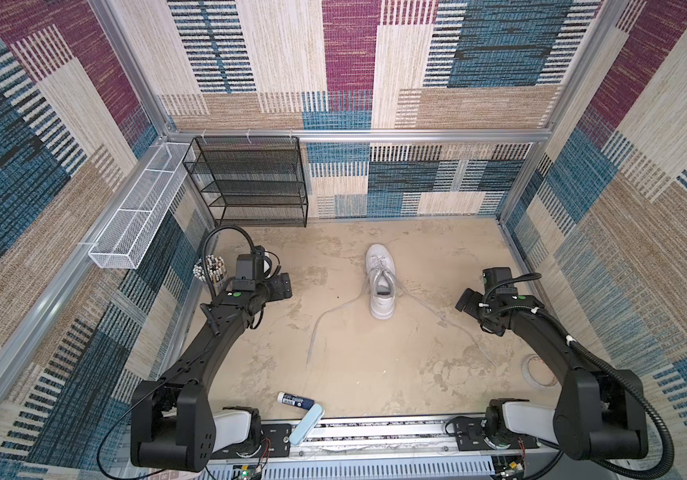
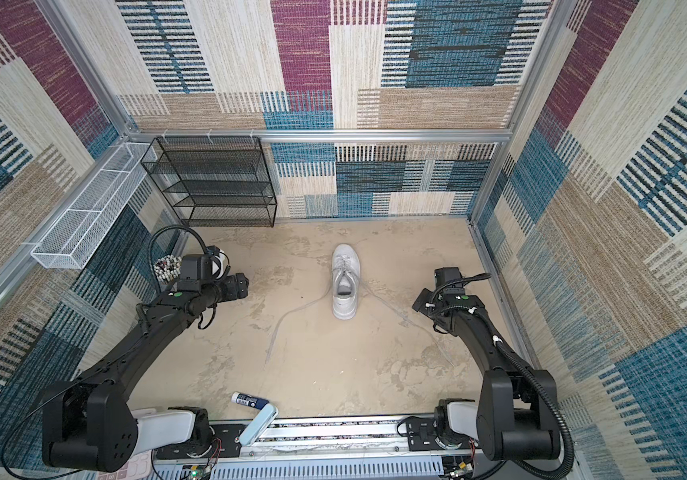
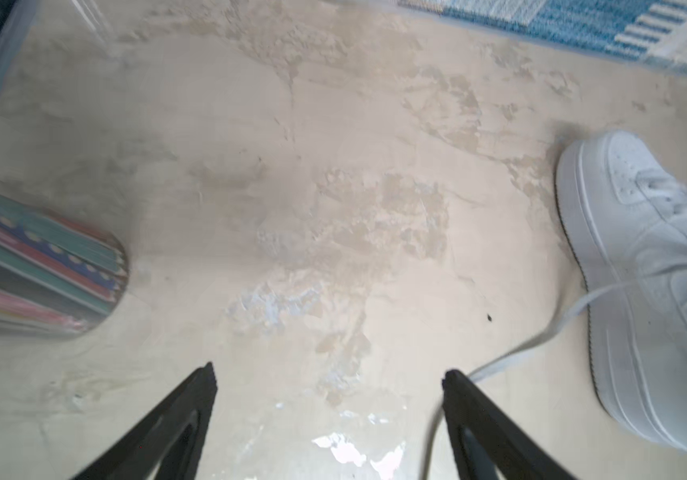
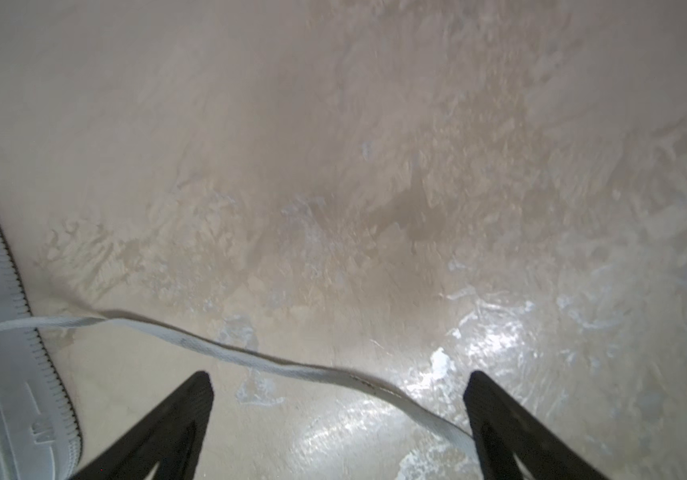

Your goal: Tie the shoes

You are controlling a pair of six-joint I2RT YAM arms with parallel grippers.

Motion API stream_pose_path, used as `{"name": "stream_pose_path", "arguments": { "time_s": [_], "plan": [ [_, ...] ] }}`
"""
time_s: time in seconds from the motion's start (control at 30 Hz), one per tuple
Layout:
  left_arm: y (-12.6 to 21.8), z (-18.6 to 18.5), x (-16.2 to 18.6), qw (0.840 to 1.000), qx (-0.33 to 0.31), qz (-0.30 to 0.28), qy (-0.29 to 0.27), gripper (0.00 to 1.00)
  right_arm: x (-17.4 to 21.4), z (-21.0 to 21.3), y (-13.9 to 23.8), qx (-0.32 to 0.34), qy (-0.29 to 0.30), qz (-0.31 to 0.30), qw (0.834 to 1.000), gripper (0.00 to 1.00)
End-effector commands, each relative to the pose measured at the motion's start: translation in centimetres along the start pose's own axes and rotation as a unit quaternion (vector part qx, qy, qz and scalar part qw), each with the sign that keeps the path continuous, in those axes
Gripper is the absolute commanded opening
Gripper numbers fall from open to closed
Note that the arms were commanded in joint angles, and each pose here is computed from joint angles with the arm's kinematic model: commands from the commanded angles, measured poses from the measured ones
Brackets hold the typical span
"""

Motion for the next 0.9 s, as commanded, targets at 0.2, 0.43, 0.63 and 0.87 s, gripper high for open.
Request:
{"name": "stream_pose_path", "arguments": {
  "time_s": [0.2,0.43,0.63,0.87],
  "plan": [
    [0.1,-1.3,2.2,0.998,0.018,0.054,0.026,0.87,1.8,-1.2,-1.1,0.035,0.011,0.071,0.997,0.66],
    [0.0,-1.6,2.3,0.997,0.029,0.064,0.027,0.86,1.9,-1.7,-1.5,0.050,0.011,0.061,0.997,0.56],
    [0.0,-2.0,2.1,0.997,0.035,0.066,0.033,0.85,1.8,-1.8,-2.4,0.064,0.020,0.058,0.996,0.49],
    [-0.4,-2.7,2.3,0.996,0.043,0.075,0.033,0.84,1.9,-2.0,-3.5,0.071,0.024,0.062,0.995,0.46]
  ]
}}
Point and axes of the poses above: each gripper's point midway between its finger pads, its own y axis back along the fingers, its own z axis along the line the jaws close on, x = y × z, the point moved 9 cm from there along y, back along the fingers, and after that the axes turned 14 degrees about -y, right-handed, at the moved point
